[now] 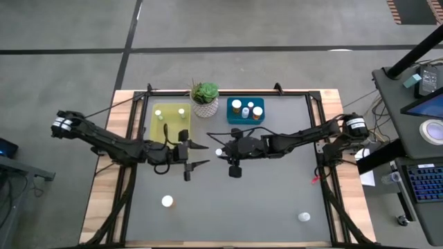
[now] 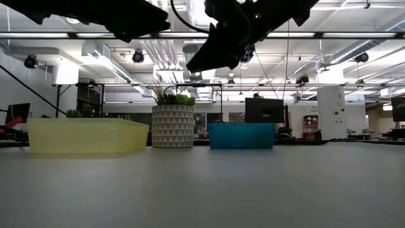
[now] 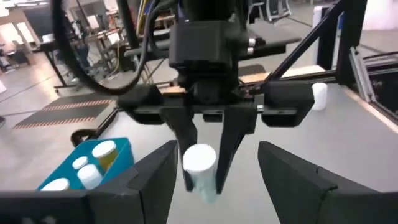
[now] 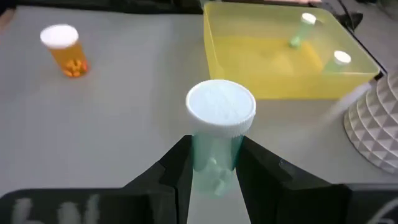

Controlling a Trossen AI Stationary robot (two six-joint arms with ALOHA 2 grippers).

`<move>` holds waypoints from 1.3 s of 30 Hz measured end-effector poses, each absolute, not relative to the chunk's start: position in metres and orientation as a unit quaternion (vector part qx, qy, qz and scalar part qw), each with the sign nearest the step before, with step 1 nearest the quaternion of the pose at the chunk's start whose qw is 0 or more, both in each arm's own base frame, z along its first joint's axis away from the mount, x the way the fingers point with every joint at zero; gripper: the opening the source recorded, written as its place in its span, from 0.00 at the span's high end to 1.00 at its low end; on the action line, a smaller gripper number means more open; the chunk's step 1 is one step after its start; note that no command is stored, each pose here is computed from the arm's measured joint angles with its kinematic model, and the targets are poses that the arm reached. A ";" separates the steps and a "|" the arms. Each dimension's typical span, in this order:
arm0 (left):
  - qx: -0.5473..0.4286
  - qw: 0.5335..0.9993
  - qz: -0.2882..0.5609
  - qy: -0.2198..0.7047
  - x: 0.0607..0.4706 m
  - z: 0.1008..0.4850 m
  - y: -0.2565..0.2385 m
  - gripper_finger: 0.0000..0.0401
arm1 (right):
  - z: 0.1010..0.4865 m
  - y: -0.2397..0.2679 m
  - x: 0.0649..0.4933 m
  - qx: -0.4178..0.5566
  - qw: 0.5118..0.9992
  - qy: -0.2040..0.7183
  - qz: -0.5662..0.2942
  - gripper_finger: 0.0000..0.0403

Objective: Pick and place medicine bottles into bin by pill shape (circle, oval)
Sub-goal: Put the blue tablet bottle into the yellow bin

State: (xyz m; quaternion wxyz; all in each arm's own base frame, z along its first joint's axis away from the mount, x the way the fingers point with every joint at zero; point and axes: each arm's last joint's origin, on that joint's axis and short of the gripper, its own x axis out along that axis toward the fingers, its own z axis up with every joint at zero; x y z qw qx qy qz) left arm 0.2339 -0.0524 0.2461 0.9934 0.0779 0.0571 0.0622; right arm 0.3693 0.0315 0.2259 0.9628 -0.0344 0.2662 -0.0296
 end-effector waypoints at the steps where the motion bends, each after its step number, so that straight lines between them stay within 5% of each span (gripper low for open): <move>1: 0.078 0.993 0.063 0.057 0.237 0.244 -0.052 0.48 | 0.226 0.031 0.369 -0.034 0.963 0.266 -0.030 0.75; 21: 0.064 0.994 0.083 0.037 0.279 0.209 -0.045 0.49 | 0.227 0.031 0.369 -0.043 0.963 0.264 -0.028 0.75; 39: 0.066 0.994 0.084 0.035 0.279 0.210 -0.045 0.78 | 0.227 0.032 0.369 -0.043 0.963 0.265 -0.027 0.75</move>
